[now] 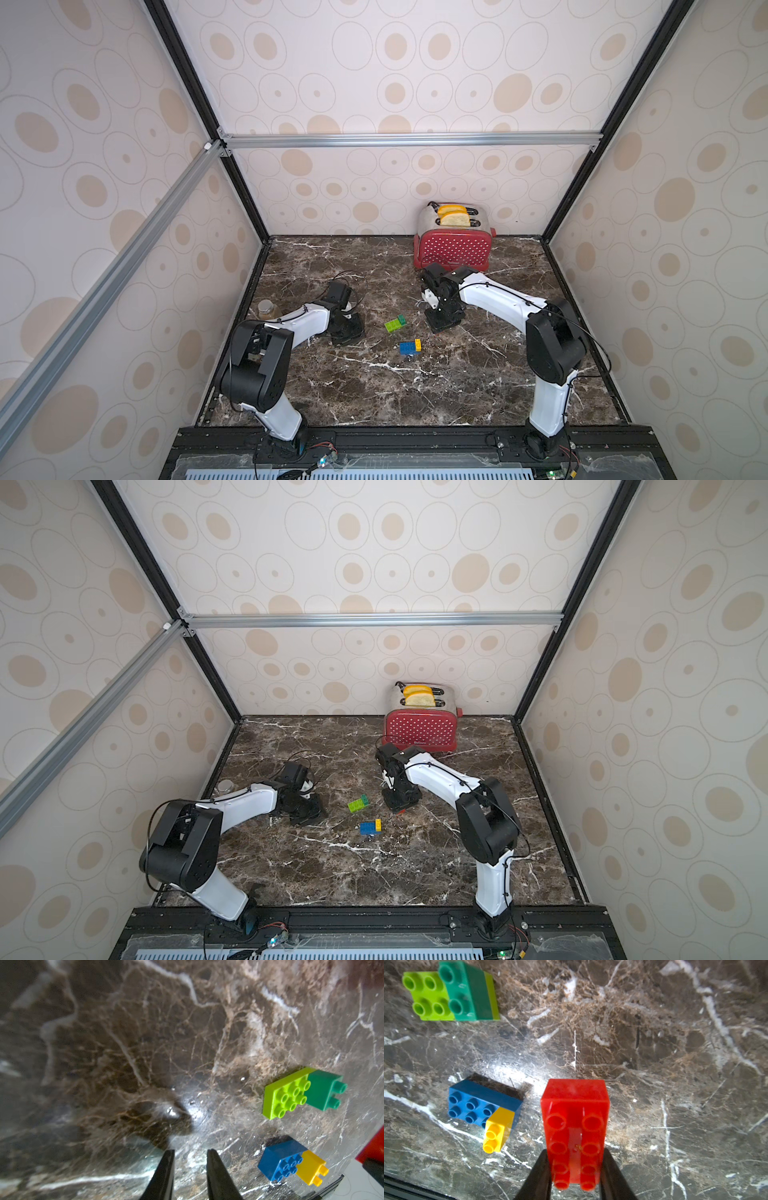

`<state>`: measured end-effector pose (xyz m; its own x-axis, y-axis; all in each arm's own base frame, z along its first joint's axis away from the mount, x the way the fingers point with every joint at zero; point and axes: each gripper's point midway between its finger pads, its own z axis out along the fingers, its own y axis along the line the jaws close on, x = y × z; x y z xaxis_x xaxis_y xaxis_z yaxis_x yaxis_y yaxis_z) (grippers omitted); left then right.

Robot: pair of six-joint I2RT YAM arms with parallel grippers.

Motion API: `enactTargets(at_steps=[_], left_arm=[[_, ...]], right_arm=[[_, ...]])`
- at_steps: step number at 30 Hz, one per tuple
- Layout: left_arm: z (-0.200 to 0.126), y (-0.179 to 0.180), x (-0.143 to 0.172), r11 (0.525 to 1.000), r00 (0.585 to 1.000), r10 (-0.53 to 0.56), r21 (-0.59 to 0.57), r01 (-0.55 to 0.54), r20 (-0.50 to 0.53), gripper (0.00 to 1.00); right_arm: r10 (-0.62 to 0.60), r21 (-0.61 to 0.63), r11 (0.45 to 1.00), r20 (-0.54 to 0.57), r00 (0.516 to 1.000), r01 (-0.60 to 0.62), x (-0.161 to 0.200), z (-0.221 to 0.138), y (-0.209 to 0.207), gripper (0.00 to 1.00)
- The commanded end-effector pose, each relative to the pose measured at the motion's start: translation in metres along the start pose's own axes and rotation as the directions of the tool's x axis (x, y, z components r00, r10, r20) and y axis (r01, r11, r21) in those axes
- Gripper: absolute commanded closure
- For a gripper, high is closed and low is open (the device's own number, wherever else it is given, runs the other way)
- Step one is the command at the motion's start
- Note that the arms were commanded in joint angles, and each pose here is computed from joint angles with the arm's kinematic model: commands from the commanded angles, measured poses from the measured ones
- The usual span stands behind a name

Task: Assemble the number 5 with lego
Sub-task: Pick up the lego brick from the center of the board.

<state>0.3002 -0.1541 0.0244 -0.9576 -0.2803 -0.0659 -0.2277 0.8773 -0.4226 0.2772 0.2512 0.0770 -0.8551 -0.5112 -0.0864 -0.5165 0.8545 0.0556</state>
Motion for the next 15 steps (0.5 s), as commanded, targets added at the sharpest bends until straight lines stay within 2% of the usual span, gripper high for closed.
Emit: enactTargets(at_steps=[1,6,15], left_arm=[[0.003,-0.013,-0.014,1.0,1.0,0.005,0.005,-0.005,0.025,0.75],[0.015,-0.022,-0.019,1.0,1.0,0.003,0.012,-0.003,0.003,0.82],[0.034,-0.04,-0.021,1.0,1.0,0.015,0.024,-0.015,-0.019,0.82]], right_arm=[[0.02,0.015,1.0,0.011,1.0,-0.02,0.007,-0.007,-0.007,0.67],[0.035,0.016,0.999,0.029,0.999,-0.036,0.013,-0.012,-0.012,0.67],[0.061,0.013,0.998,0.024,0.998,-0.061,0.022,-0.01,-0.018,0.67]])
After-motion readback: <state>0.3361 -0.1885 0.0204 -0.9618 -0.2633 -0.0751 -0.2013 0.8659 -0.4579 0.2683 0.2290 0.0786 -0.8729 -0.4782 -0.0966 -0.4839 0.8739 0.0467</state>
